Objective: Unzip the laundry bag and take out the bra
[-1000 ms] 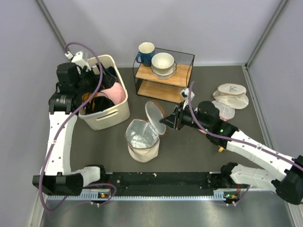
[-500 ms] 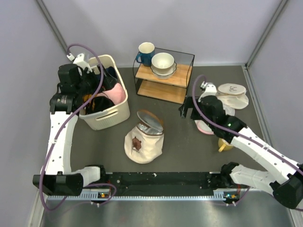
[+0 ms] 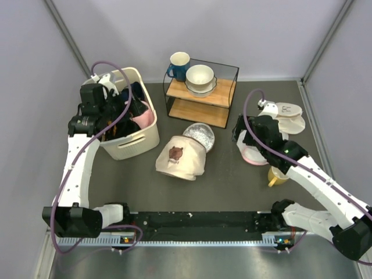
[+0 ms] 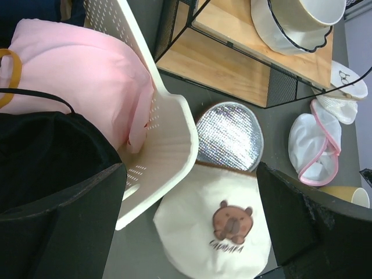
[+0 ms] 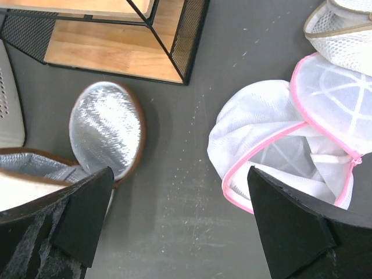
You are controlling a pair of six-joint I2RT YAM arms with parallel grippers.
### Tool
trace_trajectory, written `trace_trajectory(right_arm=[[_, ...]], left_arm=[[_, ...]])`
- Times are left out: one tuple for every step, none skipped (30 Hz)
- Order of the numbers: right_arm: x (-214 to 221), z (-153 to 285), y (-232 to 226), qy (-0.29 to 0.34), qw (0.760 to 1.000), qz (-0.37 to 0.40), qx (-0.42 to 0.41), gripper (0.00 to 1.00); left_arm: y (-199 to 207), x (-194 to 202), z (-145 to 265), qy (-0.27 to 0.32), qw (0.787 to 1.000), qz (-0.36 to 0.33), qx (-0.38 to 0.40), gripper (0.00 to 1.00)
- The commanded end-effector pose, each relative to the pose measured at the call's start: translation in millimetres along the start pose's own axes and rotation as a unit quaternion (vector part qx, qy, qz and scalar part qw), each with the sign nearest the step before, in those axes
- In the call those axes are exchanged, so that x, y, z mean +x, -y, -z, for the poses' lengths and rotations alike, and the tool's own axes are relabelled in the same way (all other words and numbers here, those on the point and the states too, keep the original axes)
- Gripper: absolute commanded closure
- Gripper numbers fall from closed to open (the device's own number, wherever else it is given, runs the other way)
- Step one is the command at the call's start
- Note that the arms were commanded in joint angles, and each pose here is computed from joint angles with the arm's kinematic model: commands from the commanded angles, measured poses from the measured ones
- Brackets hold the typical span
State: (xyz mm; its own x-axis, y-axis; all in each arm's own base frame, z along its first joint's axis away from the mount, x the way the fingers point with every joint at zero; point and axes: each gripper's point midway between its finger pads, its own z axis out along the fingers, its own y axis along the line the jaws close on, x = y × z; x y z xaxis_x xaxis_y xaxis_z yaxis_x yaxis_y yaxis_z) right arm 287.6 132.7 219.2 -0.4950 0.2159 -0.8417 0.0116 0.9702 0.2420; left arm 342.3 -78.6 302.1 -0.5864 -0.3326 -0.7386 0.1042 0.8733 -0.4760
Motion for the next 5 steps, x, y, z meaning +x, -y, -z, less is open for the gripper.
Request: trace_trajectory(right_arm=[[-21.6, 10.0, 0.0, 0.033, 0.999, -0.029, 0.002, 0.01], [-21.1, 10.2, -1.4, 0.031, 0.999, -0.024, -0.003, 0.01], [-21.6, 9.8, -1.6, 0.031, 0.999, -0.021, -0.004, 0.01], [-21.7, 9.5, -1.7, 0.029, 0.999, -0.018, -0.004, 0.01], [-20.9, 9.7, -1.6, 0.028, 0.999, -0.016, -0.005, 0.01]], left_arm=[[14.3, -18.3, 9.2, 0.035, 0.999, -0.009, 0.024, 0.01], [13.6, -17.6, 8.3, 0.033, 0.999, -0.009, 0.024, 0.01], [13.5, -16.2, 8.1, 0.03, 0.999, -0.008, 0.024, 0.01], [13.4, -15.1, 7.6, 0.028, 0.999, -0.005, 0.024, 0.01], [13.6, -14.9, 8.3, 0.029, 0.999, -0.006, 0.025, 0.01]])
